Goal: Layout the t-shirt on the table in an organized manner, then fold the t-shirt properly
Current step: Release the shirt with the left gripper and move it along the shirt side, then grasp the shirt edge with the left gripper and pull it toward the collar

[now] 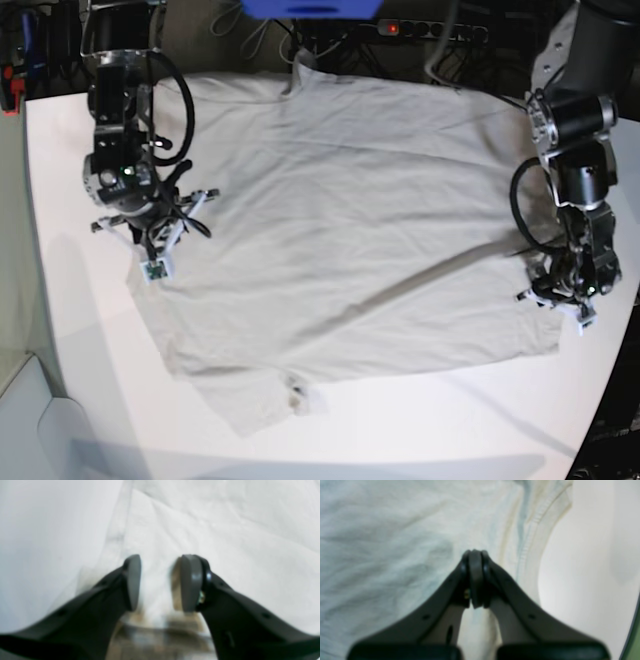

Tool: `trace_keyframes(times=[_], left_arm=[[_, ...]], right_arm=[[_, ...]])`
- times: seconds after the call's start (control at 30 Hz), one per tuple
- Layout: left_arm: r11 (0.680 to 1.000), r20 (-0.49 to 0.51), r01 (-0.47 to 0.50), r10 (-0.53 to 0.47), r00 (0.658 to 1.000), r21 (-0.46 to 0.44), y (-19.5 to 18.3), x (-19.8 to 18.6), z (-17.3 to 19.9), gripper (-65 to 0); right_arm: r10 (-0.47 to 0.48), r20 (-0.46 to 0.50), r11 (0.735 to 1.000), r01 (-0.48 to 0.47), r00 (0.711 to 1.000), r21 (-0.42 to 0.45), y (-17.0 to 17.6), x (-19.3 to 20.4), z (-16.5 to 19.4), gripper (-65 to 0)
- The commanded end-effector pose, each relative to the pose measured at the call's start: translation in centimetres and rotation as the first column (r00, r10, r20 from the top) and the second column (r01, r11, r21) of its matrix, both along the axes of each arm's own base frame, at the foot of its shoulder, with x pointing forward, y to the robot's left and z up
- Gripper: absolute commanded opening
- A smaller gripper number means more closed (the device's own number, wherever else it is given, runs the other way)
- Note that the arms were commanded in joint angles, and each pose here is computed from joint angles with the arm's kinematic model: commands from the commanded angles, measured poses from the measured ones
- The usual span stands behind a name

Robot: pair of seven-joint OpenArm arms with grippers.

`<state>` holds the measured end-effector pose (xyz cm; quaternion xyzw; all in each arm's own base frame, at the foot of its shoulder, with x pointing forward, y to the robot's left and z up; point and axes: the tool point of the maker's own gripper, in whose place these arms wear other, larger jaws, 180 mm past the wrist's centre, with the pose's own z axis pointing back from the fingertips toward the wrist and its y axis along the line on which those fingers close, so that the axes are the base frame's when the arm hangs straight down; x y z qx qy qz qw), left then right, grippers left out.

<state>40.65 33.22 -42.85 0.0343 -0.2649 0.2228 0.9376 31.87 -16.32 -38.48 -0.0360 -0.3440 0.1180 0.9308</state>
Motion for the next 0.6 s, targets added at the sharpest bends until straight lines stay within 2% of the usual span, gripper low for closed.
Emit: trace_keyframes(times=[0.0, 0.07, 0.2, 0.33, 0.43, 0.57], left_arm=[[1.0, 0.026, -0.008, 0.008, 1.0, -0.01, -0.3, 0.8, 0.3, -39.3], [1.0, 0.048, -0.015, 0.015, 0.999, 0.002, -0.2, 1.0, -0.6, -39.3], [0.996, 0.109, 0.034, -0.043, 0.993, 0.087, -0.7, 2.6, -1.2, -39.3], [0.984, 0.201, 0.051, -0.086, 0.976, 0.173, -0.5, 4.6, -0.2, -39.3], [0.978, 0.297, 0.031, -0.093, 0.95, 0.207, -0.1, 6.7, 2.3, -39.2], [0.978, 0.455, -0.041, -0.059, 0.889, 0.206, 1.3, 9.9, 8.6, -39.2]], right_arm=[[-0.001, 0.058, 1.0, 0.001, 0.998, -0.002, -0.2, 1.1, 1.5, -65.0], [-0.001, 0.058, 1.0, 0.001, 0.998, 0.0, -0.1, 1.1, 1.5, -65.0], [-0.001, 0.051, 1.0, 0.001, 0.999, 0.0, -0.1, 0.9, 1.3, -65.0], [-0.001, 0.05, 1.0, 0.001, 0.999, -0.003, -0.2, 0.8, 1.2, -65.0], [-0.001, 0.042, 1.0, 0.001, 0.999, -0.003, -0.2, 0.6, 1.0, -65.0], [-0.001, 0.038, 1.0, 0.001, 0.999, -0.003, -0.2, 0.4, 0.8, -65.0]])
